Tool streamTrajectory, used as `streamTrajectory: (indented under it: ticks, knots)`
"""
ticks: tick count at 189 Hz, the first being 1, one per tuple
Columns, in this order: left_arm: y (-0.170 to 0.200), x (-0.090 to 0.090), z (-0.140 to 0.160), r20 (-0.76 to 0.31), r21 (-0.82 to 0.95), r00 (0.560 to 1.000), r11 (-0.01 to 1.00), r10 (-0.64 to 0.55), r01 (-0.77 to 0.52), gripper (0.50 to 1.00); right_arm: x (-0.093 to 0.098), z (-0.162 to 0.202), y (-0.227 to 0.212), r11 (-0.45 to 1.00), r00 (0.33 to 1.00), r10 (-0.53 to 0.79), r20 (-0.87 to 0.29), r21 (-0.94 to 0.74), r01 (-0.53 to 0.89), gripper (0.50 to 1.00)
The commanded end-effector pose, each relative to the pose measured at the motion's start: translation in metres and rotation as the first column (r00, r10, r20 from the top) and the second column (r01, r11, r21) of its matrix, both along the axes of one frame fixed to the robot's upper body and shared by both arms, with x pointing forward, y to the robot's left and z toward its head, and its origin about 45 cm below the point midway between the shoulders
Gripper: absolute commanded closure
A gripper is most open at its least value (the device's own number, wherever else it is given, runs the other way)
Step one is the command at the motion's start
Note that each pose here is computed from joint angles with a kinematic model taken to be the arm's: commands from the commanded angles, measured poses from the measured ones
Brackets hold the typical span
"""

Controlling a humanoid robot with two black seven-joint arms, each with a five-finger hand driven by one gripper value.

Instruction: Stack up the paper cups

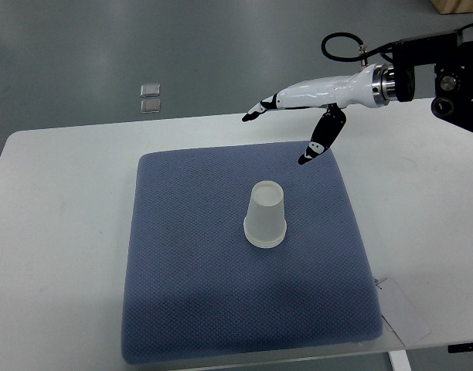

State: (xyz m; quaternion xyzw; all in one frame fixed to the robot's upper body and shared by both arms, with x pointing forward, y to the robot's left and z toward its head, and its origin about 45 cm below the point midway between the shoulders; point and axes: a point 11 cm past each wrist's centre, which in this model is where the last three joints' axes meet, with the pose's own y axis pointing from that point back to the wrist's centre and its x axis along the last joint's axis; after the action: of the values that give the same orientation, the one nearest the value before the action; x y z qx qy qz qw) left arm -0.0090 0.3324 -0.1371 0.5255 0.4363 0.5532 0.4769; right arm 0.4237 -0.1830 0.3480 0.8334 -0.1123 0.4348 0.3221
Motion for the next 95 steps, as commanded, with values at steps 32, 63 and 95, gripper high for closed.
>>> streamTrajectory:
  ticks: [32, 63, 95]
  knots:
    - [0.000, 0.000, 0.000, 0.000, 0.000, 1.000, 1.000, 0.000, 0.000, 0.500, 0.037, -0.017, -0.058, 0.855, 0.917, -0.327, -0.227, 0.344, 0.390, 0.587]
    - [0.000, 0.000, 0.000, 0.000, 0.000, 1.000, 1.000, 0.000, 0.000, 0.500, 0.053, -0.061, -0.086, 0.537, 0.737, -0.506, -0.447, 0.506, 0.675, 0.587]
    - [0.000, 0.000, 0.000, 0.000, 0.000, 1.000, 1.000, 0.000, 0.000, 0.500, 0.056, -0.100, -0.097, 0.176, 0.530, -0.520, -0.670, 0.523, 0.834, 0.587]
